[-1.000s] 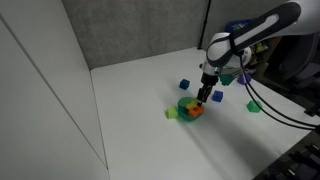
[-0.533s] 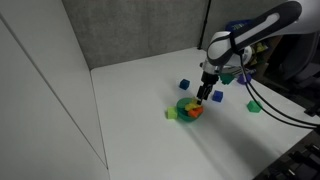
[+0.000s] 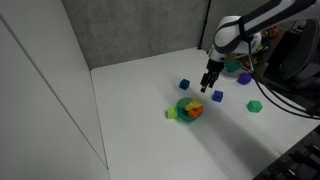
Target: Pick up the yellow toy from the right side of the table and put it in the green bowl
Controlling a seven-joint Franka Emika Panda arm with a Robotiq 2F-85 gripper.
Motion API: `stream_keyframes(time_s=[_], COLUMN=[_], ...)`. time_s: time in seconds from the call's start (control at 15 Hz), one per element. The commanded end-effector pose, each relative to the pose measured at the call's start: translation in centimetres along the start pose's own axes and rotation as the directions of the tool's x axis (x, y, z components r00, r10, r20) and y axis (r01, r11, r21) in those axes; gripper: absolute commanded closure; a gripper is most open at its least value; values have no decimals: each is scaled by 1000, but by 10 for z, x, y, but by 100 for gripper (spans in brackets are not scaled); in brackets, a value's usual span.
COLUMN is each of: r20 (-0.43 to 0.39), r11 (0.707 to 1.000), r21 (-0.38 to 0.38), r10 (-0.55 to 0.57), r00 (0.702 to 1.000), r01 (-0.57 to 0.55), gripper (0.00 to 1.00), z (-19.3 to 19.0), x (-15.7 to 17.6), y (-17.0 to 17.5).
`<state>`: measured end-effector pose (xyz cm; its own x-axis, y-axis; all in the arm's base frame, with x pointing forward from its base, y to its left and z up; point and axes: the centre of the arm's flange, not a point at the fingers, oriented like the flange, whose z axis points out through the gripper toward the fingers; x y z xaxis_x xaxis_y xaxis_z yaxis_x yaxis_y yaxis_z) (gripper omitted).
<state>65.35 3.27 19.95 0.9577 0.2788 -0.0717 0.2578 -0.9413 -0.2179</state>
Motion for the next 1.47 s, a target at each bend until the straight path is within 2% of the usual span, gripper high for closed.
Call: stream_keyframes(time_s=[0.0,0.53,0.73,0.93,1.4], r20=[-8,-50,-73,-69,-60], r11=[992,928,909,904,894], r21=[-89,-235,-244,-244,-229], r10=[89,286,330,345,383], r00=[996,957,941,936,922], r01=[-89,-290,-337,-351,-386], gripper=[0,0,0,0,0], z=[-34,-107,-140,-175,-239], x=[-28,-104,-136,-163,-197], y=[3,15,13,6,-15])
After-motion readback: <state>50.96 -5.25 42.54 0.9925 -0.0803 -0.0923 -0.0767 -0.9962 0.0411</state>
